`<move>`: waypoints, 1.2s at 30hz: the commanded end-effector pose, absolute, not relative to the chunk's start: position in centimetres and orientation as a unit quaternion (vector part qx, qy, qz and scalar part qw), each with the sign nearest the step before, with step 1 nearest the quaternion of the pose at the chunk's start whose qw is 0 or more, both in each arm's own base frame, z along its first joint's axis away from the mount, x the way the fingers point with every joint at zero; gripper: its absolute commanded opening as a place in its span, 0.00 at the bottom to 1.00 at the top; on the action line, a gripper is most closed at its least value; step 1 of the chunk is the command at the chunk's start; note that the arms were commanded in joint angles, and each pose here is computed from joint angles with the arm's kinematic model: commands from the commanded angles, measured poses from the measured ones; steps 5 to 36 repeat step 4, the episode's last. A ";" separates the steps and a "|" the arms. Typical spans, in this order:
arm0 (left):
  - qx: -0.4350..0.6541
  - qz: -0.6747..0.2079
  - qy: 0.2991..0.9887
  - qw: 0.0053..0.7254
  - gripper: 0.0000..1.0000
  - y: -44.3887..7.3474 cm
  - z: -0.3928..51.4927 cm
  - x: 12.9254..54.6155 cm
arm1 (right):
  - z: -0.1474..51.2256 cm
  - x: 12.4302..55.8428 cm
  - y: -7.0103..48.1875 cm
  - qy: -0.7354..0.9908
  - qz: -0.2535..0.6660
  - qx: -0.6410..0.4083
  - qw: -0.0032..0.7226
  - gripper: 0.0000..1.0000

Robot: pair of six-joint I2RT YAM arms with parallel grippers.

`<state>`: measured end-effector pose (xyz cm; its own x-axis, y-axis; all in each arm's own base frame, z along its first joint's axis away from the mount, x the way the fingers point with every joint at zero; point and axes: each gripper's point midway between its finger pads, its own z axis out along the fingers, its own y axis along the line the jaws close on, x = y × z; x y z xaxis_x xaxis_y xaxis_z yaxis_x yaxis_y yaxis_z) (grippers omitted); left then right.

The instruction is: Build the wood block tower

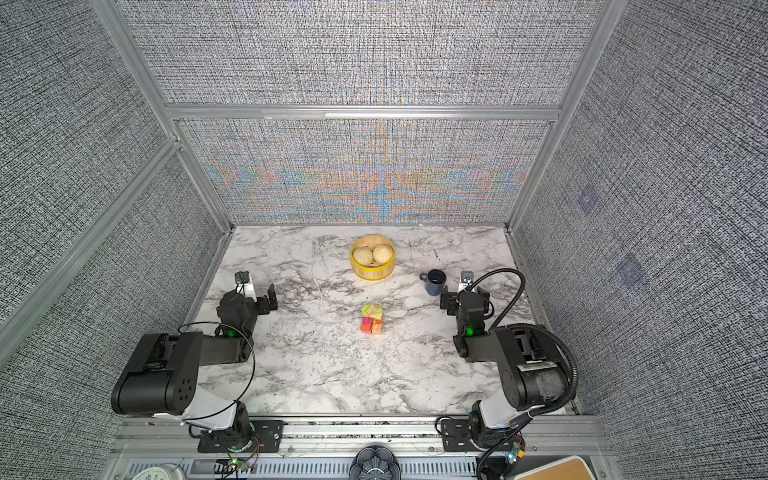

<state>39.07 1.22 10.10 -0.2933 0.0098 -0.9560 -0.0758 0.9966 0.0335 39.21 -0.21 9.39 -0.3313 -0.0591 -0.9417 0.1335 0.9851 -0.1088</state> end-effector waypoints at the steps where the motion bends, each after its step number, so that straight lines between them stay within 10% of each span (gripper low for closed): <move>1: -0.017 0.032 0.804 0.593 0.99 1.1 10.0 39.1 | 9.0 39.4 -0.4 0.820 -0.066 0.027 0.568 0.99; 36: -0.019 0.035 0.802 0.596 0.99 1.2 10.1 38.9 | 9.5 39.0 -0.6 0.810 -0.070 0.032 0.582 0.99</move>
